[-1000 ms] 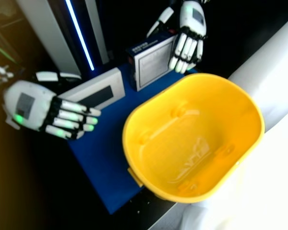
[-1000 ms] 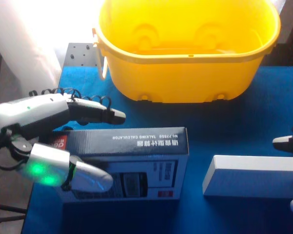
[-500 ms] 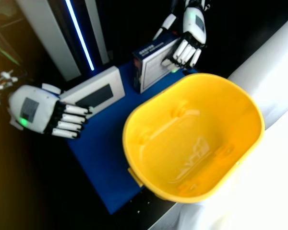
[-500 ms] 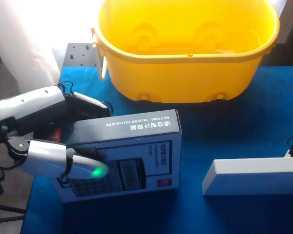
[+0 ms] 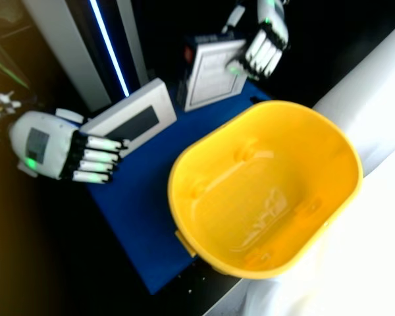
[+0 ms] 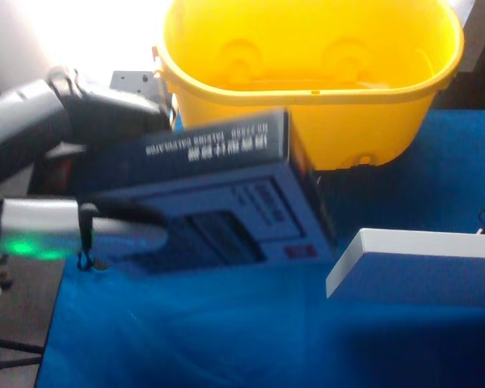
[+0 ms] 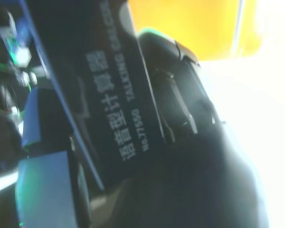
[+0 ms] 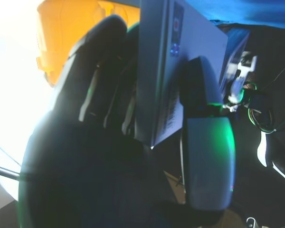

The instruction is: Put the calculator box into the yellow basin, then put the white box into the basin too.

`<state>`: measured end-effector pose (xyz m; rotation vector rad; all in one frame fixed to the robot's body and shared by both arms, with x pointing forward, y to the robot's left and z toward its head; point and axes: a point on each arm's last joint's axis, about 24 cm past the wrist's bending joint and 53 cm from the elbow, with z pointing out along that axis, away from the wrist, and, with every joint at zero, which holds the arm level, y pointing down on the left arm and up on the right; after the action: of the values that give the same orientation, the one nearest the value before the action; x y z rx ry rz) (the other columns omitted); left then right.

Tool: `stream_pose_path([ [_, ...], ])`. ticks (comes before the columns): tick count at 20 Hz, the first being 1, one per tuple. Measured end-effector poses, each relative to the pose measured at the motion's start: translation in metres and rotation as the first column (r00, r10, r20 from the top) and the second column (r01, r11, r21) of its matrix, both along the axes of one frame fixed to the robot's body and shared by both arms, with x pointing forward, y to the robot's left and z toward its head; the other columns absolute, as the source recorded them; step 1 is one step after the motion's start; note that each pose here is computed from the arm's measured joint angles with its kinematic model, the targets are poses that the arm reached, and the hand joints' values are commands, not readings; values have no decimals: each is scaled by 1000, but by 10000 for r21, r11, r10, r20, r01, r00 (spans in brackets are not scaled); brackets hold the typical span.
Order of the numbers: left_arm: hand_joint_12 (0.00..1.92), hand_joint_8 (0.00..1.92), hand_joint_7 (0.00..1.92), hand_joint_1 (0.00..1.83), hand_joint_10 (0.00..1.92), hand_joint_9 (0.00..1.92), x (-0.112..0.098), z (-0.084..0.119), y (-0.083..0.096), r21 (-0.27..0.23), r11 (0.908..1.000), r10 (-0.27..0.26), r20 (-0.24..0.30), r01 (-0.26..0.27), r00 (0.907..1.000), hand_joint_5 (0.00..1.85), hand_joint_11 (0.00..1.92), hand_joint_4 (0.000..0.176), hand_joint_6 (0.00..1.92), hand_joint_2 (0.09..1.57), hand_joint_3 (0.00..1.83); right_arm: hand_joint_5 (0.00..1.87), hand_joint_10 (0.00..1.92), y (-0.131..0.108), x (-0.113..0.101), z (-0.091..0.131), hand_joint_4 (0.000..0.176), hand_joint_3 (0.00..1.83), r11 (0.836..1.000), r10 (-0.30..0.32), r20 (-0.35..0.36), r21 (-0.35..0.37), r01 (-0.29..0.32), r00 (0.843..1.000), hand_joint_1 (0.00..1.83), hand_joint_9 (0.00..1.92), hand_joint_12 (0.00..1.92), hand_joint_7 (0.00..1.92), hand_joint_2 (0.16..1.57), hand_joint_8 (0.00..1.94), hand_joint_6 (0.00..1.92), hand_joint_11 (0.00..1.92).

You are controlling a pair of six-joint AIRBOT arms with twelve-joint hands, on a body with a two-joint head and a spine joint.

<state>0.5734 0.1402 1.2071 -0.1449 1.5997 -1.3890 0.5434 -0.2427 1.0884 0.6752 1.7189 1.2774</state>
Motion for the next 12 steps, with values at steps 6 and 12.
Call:
stream_pose_path([
  [6,1478,1073,960,1361,1368,821,4,97,-3,-1680,9852,187,3048,345,9522,739,753,0,1165,1167,0,873,1329,-2,1,-7,0,1,9999,-114,-92,42,114,9999,1324,783,1597,853,1170,1214,1119,618],
  [12,1485,1069,965,1363,1362,825,14,147,-26,-1960,9743,-76,4631,1108,8863,750,750,0,1143,1163,0,876,1388,-2,1,-13,0,0,9999,-113,-202,16,113,9997,1359,814,1610,846,1165,1204,1090,704],
])
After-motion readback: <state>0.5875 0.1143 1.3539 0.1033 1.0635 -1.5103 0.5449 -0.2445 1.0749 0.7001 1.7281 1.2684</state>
